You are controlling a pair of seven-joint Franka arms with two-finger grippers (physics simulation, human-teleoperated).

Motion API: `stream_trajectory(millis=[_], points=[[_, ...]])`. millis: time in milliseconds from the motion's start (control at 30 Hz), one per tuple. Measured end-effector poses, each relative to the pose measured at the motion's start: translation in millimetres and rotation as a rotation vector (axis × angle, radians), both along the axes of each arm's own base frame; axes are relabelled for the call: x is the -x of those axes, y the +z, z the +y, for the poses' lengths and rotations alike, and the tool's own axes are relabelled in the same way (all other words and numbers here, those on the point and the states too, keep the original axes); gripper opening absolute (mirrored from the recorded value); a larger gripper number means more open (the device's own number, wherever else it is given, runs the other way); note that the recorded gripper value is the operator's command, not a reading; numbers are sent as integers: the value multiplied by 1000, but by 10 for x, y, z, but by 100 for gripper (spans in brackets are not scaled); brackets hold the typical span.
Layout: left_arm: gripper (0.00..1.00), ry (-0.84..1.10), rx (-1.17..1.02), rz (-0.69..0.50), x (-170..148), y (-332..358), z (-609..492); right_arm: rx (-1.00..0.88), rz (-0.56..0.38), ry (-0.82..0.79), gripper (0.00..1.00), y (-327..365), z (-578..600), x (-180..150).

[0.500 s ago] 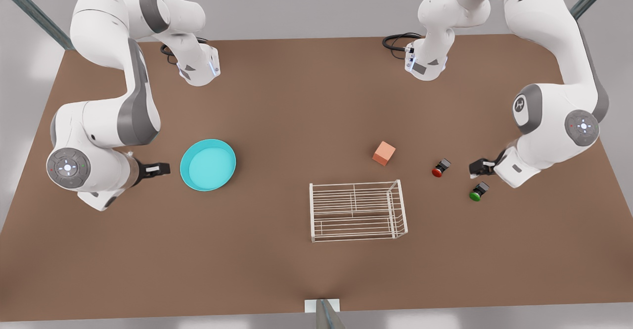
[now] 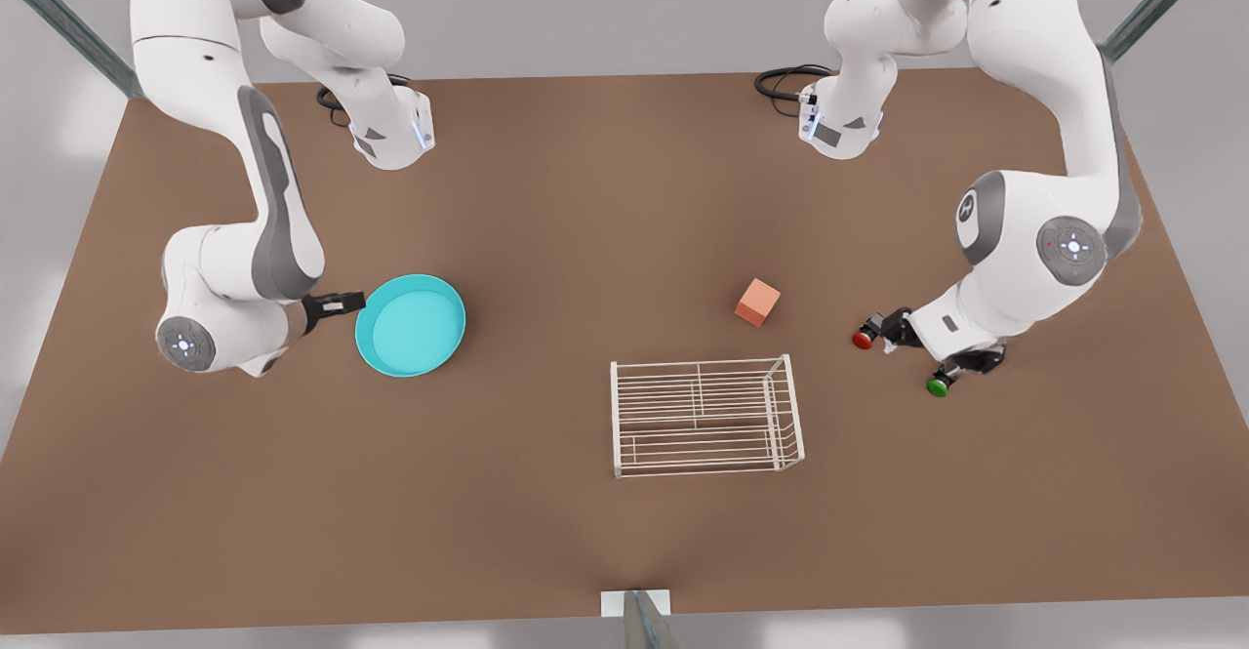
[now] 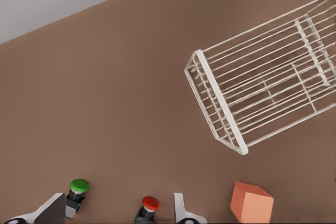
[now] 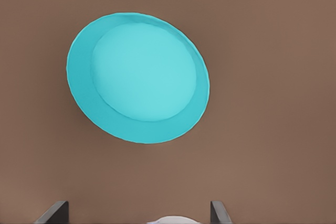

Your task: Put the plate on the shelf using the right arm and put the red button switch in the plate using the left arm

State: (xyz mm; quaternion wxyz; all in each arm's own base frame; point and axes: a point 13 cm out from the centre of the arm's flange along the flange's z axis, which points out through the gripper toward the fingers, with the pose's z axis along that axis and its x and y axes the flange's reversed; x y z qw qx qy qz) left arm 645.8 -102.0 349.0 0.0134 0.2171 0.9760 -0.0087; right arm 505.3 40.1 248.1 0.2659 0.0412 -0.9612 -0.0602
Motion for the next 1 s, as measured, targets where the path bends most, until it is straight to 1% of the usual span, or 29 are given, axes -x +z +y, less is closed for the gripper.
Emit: stream_trajectory(millis=[67,167,233,300,333,400,500,567,700,733,800,833,867,900,1000], points=[[100,-58,-37,38,248,-114,-70,-8,-5,-7,100,-294,-5,80],[100,-114,-78,111,864,-471,20,-15,5,-35,100,-931,-205,43],[100,-139,-88,125,1080,-666,84,-19,11,-45,100,-1399,-341,32],[100,-164,-93,149,1314,-1084,132,-19,-8,-47,100,-1546,-434,81],[100,-177,-92,149,1382,-1253,135,-19,-25,-49,100,-1556,-482,113],[100,-202,-86,119,1364,-1429,100,-20,-56,-42,100,-1625,-523,177],[100,-224,-78,85,1255,-1636,80,-7,-162,-45,100,-1546,-648,389],[100,-217,-75,84,1207,-1791,181,-18,-214,-63,100,-1680,-675,409],[100,-189,-66,102,1212,-2058,474,-57,-262,-84,100,-1979,-555,363],[100,-185,-64,109,1241,-2119,536,-62,-276,-82,93,-1999,-538,340],[100,-178,-60,119,1300,-2198,662,-69,-301,-76,63,-2015,-522,289],[100,-183,-58,123,1334,-2230,675,-73,-312,-73,50,-2015,-519,265],[100,-191,-57,128,1383,-2283,678,-78,-322,-70,44,-2014,-513,244],[100,-198,-55,134,1437,-2365,694,-83,-330,-67,43,-2012,-509,226],[100,-206,-48,138,1475,-2561,808,-91,-344,-57,33,-2013,-495,195]])
